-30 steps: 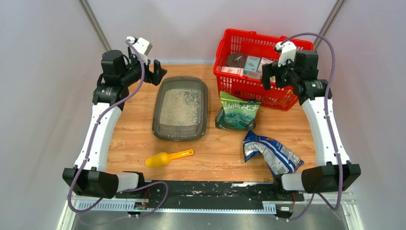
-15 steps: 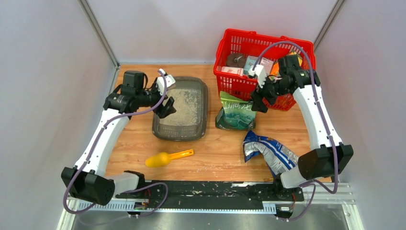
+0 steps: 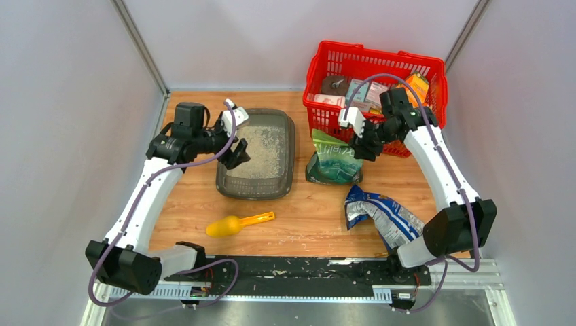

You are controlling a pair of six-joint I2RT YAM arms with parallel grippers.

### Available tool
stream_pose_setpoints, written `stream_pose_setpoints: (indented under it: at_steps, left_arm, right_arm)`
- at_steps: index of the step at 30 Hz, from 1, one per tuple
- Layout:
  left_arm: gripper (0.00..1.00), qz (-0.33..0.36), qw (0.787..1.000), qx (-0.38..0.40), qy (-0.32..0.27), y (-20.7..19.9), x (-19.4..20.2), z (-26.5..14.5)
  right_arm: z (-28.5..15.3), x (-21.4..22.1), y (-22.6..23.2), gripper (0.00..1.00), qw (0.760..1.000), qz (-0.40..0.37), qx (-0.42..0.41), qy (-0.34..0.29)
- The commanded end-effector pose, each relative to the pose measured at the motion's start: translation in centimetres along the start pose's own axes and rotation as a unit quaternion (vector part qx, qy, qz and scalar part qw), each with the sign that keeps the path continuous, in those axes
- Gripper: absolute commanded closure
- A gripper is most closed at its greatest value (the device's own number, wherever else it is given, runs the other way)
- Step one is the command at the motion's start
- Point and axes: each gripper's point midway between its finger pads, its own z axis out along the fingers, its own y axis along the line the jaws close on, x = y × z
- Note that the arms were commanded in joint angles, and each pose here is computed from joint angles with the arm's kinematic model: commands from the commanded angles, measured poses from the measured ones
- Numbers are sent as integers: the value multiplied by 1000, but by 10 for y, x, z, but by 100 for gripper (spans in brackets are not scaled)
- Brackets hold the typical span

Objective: Fill the litter box with clean litter

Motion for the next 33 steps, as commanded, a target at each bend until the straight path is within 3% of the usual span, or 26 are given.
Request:
stream_pose_setpoints:
  at_steps: [1,6,10,13,25,33]
  left_arm:
    - [21,5,1000,-9,-19,-1,-10,-5]
    - [21,3,1000,-12,-20,0,-11,-4]
    - [21,2,1000,-10,-20,0,-11,-2]
    - [21,-1,1000,-7,-20,0,-11,1]
    - [21,1,1000,6,-18,-4,-14,9]
    - [21,-13,999,19,-24,-8,-15,17]
  right_arm:
    - [-4,-15,-21,54,996,-66,56,-16]
    - [0,-20,-23,67,995,-74,58,-19]
    - [-1,-20,-25,89,994,-83,70,-15]
    - [-1,-19,-25,100,993,-91,75,-15]
    - [-52,-52,-18,100,987,-104,109,-49]
    - [-64,-40,-8,100,989,-70,122,-45]
